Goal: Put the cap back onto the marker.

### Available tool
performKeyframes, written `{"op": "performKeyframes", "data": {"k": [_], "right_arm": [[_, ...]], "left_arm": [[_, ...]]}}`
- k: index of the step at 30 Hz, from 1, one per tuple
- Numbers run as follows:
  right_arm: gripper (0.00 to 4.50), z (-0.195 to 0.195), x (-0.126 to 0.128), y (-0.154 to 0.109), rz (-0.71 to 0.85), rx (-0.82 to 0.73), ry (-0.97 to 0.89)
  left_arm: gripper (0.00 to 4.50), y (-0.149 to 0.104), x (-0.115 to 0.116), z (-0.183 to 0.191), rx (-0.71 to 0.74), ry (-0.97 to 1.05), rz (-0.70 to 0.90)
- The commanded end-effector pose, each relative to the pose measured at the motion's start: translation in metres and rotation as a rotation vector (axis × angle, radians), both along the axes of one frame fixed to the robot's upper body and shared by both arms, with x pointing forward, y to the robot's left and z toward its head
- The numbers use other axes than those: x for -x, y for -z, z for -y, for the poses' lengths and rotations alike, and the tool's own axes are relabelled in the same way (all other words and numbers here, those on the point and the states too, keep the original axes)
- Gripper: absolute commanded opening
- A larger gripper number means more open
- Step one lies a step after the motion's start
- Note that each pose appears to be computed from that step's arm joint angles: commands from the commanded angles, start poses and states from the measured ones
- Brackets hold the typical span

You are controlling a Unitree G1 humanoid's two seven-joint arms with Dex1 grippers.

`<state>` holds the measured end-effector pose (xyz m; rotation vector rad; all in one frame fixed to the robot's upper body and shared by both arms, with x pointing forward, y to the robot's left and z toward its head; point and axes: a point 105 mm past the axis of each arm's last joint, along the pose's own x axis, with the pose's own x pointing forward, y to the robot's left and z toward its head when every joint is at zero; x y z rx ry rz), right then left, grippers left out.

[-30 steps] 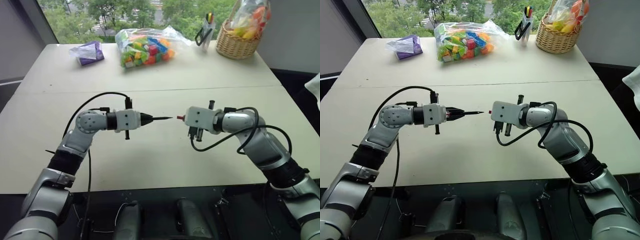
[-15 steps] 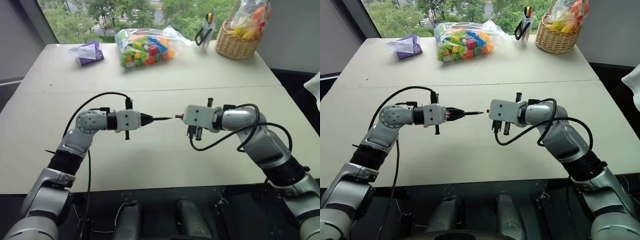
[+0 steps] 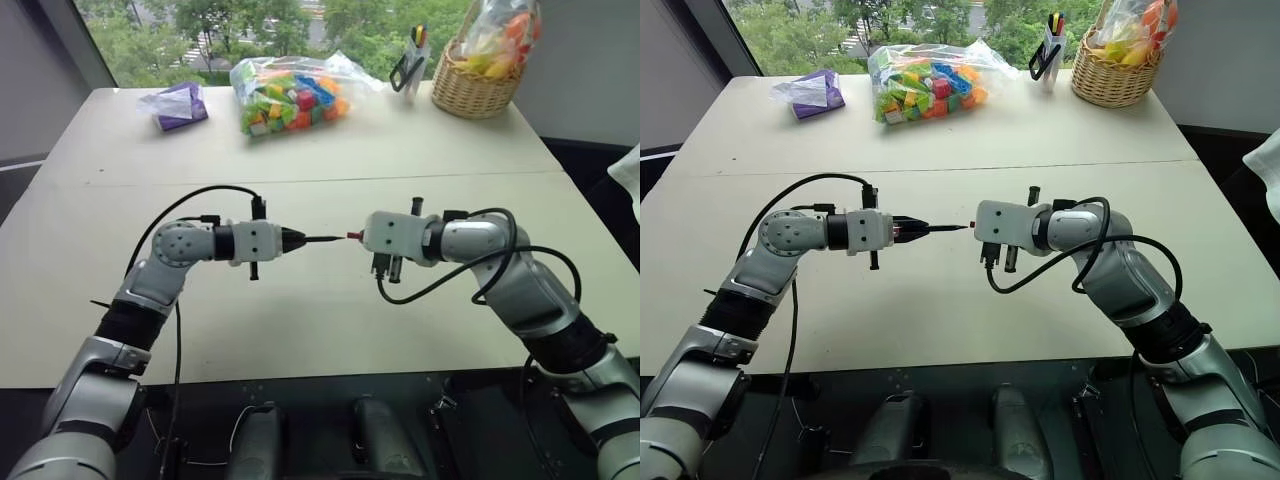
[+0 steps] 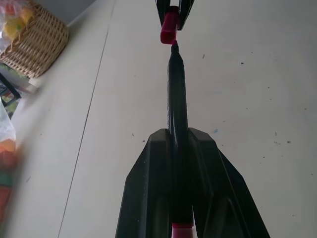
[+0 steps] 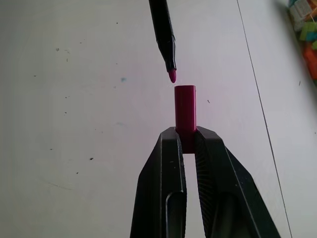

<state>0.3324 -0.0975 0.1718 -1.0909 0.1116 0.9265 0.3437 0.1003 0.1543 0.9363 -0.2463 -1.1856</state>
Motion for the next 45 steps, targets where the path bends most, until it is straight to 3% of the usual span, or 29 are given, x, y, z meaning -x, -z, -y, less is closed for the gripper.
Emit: {"op": "performKeyframes", "data": {"k": [1,34,45], "right_arm": [[0.08,-0.008,0.003,-0.015,0.055,-0.005,-0.036],[0.08,-0.014,0.010,-0.018,0.036,-0.004,-0.067],[0.08,-0.031,0.001,-0.006,0.054,0.039,-0.100]], "left_arm": [[0.00,-0.013,0.002,0.004,0.015,0.022,0.047],[0.00,-0.011,0.001,0.004,0.001,0.028,0.045],[0.00,-0.007,0.003,0.005,-0.012,0.033,0.045]]}}
